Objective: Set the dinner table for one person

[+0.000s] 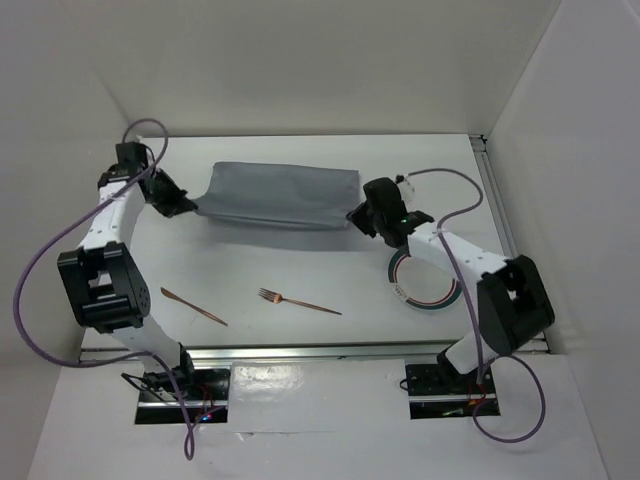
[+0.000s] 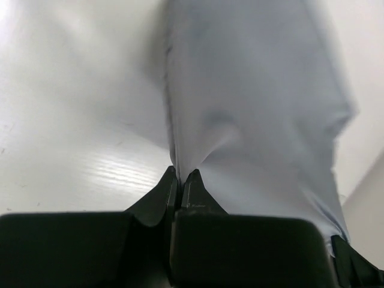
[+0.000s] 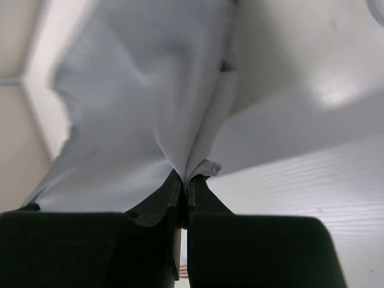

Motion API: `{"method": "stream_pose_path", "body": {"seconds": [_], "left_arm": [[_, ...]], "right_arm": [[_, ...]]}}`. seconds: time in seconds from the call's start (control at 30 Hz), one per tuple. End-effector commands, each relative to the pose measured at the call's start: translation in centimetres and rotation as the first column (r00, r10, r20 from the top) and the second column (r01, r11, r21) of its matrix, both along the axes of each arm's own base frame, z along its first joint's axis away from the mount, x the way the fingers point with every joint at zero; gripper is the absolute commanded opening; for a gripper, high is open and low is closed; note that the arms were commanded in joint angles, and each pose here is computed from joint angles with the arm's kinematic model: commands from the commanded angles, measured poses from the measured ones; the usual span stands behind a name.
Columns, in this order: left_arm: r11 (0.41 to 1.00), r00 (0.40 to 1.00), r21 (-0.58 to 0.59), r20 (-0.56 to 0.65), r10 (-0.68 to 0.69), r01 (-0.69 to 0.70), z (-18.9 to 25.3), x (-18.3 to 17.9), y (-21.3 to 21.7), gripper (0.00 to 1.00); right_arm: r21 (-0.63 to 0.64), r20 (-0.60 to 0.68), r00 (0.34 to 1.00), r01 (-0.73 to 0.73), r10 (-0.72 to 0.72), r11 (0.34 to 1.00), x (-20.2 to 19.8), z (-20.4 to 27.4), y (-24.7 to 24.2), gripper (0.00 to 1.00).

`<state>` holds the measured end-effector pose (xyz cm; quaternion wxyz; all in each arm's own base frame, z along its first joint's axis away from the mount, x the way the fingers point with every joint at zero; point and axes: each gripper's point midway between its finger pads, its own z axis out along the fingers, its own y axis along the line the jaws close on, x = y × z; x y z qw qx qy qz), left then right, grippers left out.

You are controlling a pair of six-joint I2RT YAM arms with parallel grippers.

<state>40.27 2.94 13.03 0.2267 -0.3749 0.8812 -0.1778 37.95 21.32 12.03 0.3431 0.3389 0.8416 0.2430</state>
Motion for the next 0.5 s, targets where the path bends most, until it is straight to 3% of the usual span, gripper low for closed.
{"method": "stream_pose_path", "body": {"seconds": [0.0,0.27,0.47], "left_arm": [[0.997,0.973,0.067,0.224,-0.046,0.032,9.5,0.4,0.4,0.00],[0.992,0.860,0.124,0.505,-0.073,0.012,23.7,-3.0,-0.1,0.00],[0.989,0.791,0.148,0.604,-0.094,0.005,28.7,-4.5,-0.8,0.00]], "right_arm": [[-0.065,0.251,0.968,0.012,0.005,0.998,0.9,10.4,-2.0,0.00],[-0.041,0.493,0.869,-0.014,0.032,0.999,-2.8,24.0,-4.4,0.00],[-0.077,0.581,0.812,-0.018,0.059,0.997,-4.3,28.8,-5.3,0.00]]}}
